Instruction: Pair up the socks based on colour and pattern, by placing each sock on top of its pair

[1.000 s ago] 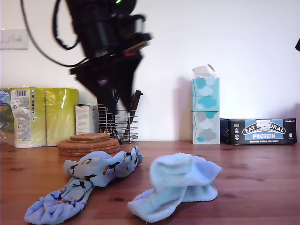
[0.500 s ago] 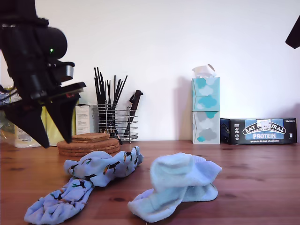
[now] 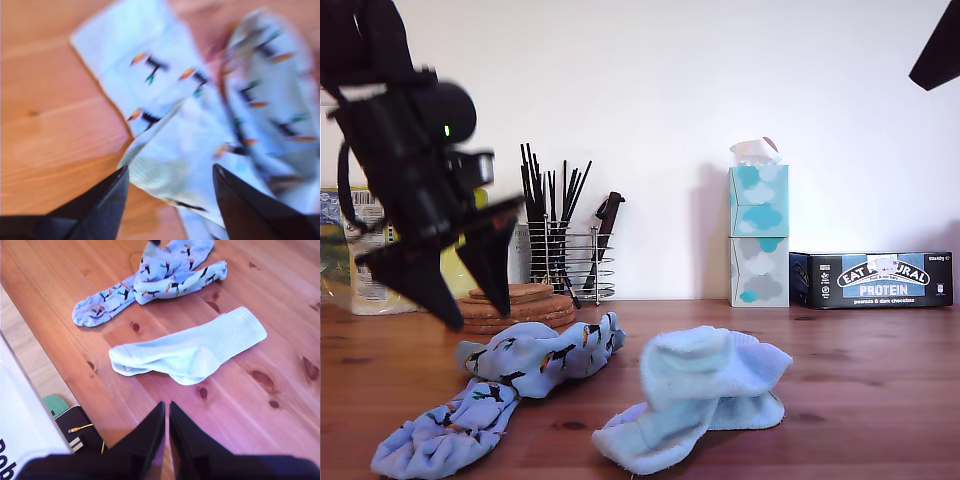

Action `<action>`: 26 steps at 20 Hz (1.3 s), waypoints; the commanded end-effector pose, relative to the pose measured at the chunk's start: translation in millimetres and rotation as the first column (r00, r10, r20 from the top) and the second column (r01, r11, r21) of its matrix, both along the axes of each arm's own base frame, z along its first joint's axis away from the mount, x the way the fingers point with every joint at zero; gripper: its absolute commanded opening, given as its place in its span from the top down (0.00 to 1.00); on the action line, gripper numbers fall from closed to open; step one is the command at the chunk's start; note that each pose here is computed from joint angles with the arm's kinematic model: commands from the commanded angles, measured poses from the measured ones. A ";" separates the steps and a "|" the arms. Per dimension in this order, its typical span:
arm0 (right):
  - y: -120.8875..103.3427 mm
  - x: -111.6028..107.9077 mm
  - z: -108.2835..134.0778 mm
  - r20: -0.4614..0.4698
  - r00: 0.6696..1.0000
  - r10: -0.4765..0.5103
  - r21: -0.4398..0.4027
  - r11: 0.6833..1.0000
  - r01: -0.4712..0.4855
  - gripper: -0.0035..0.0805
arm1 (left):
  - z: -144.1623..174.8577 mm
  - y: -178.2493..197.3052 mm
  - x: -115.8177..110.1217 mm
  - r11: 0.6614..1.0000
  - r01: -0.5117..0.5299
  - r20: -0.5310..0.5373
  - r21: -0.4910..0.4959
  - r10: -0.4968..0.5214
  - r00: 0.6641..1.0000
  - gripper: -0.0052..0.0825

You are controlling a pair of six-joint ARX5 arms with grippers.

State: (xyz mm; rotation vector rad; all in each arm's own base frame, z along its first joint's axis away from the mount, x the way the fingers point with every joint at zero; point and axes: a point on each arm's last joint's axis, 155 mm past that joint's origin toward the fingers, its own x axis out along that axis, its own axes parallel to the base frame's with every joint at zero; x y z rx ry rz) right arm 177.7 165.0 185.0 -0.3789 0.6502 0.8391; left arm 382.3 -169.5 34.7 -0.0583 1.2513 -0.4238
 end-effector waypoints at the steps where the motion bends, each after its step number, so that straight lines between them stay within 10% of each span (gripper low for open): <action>1: 0.9 0.5 3.4 0.014 1.000 0.004 0.007 1.000 -0.004 0.97 | -10.0 0.1 0.7 1.000 -0.022 -0.022 0.000 0.022 1.000 0.39; 26: 2.6 2.7 6.3 0.026 1.000 0.004 0.016 1.000 -0.004 0.97 | -34.2 8.5 -2.6 0.994 -0.082 -0.073 0.066 0.087 0.994 0.35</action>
